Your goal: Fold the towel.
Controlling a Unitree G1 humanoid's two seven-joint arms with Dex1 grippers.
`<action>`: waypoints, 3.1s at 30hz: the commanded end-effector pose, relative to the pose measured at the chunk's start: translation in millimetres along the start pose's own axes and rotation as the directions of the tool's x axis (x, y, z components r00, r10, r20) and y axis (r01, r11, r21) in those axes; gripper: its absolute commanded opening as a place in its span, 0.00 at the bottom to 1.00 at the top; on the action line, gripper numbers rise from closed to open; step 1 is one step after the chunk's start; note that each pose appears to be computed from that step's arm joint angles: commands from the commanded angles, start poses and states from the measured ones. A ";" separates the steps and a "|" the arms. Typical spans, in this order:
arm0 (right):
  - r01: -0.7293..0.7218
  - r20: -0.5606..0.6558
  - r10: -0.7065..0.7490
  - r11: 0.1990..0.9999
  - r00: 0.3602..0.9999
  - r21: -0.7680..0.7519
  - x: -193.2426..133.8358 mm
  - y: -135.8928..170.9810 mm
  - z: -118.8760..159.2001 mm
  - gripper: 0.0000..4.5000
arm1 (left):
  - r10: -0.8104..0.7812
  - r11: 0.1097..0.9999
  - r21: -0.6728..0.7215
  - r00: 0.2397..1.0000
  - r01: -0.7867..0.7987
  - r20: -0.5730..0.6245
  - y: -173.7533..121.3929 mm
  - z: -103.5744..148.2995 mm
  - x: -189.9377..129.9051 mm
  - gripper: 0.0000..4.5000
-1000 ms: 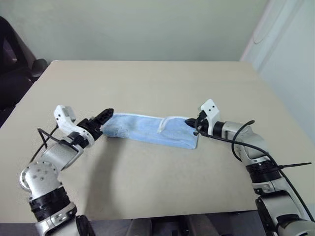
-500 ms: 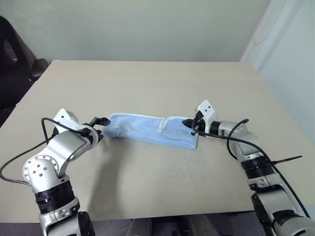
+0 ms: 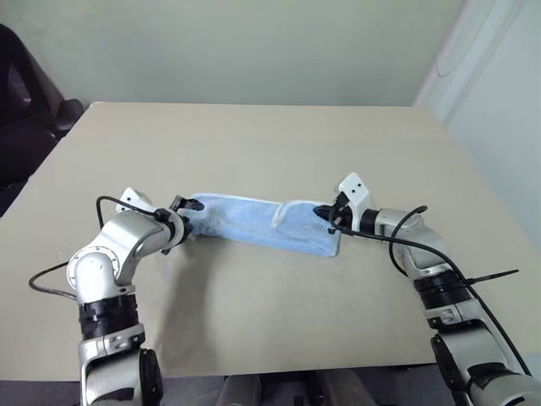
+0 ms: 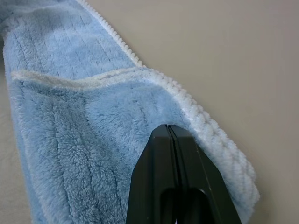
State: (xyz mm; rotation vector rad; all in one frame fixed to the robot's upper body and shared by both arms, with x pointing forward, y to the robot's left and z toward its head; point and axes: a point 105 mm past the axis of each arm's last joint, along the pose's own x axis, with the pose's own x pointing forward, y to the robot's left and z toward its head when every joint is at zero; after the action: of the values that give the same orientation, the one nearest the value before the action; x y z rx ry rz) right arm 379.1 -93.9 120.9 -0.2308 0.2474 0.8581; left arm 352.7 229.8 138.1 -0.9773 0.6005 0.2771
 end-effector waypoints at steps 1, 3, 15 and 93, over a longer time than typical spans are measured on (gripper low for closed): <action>0.040 0.052 -0.038 0.999 0.998 -0.036 -6.9 -4.8 14.7 0.01 | -0.032 0.999 0.007 0.999 0.032 0.026 -7.2 10.4 5.1 1.00; 0.046 0.053 -0.044 0.998 0.998 -0.037 -7.8 -4.6 14.3 0.01 | -0.056 0.998 0.001 0.998 0.056 0.018 -10.2 12.3 8.7 1.00; 0.075 0.052 -0.073 0.996 0.996 -0.042 -11.5 -9.1 14.9 0.00 | -0.021 0.996 -0.085 1.000 0.023 0.022 -5.3 8.3 17.9 0.56; 0.125 0.200 -0.148 0.984 0.968 0.124 -70.4 6.5 42.4 0.00 | -0.603 -0.116 0.671 0.485 0.732 -0.633 -154.4 -100.4 -22.7 0.02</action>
State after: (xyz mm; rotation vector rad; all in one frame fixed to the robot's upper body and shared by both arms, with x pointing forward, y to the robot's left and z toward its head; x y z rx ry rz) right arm 340.4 -138.2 168.0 -0.0396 0.1304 0.6785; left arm 375.9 68.5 202.1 -0.0338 0.2234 -1.0288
